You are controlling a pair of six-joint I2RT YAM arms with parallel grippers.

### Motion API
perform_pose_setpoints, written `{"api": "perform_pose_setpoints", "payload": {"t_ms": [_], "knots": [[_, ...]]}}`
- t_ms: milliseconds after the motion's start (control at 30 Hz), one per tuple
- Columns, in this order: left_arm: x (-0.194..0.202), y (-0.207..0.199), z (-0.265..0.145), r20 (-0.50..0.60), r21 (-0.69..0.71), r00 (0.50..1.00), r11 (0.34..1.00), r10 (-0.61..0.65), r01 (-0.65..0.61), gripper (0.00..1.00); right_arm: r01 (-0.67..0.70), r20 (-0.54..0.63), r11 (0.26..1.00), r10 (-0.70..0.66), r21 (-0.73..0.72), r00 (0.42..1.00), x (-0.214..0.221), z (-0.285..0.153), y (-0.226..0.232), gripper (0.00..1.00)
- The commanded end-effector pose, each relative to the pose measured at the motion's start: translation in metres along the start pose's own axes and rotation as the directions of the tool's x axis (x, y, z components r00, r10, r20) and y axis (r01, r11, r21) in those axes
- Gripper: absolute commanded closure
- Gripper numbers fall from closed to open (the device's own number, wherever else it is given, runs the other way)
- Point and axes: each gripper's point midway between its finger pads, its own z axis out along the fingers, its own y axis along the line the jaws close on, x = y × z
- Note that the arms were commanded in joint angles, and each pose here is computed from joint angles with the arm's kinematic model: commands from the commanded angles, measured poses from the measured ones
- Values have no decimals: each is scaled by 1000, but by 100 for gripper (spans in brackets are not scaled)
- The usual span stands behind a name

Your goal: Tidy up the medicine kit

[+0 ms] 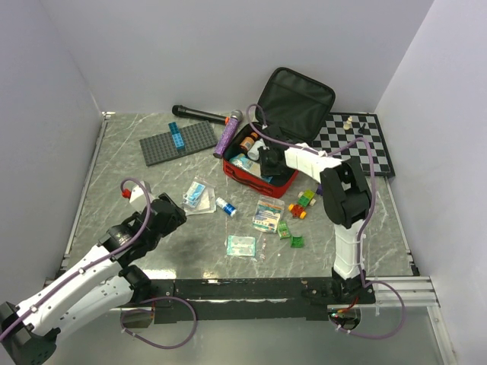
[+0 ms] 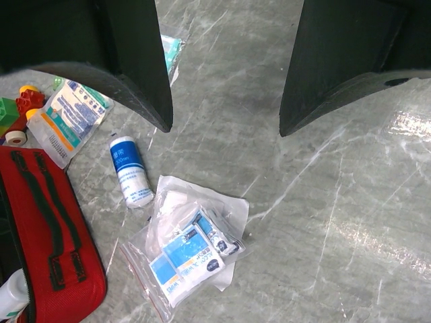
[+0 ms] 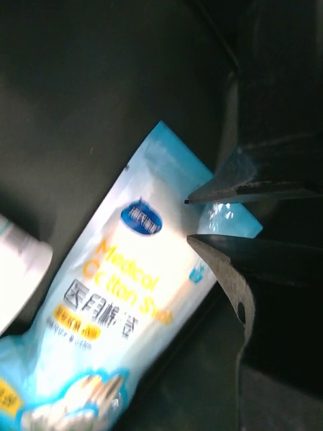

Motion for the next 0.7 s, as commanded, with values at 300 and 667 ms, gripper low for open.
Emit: {"api": "perform_pose_setpoints", "payload": {"t_ms": [300, 667], "knots": [[-20, -24, -14, 39, 102, 997, 993, -66, 62, 30, -7, 385, 1000, 18, -29, 923, -70, -138, 19, 33], [-12, -24, -13, 9, 110, 998, 992, -66, 65, 30, 540, 227, 816, -496, -206, 838, 58, -113, 146, 26]]}}
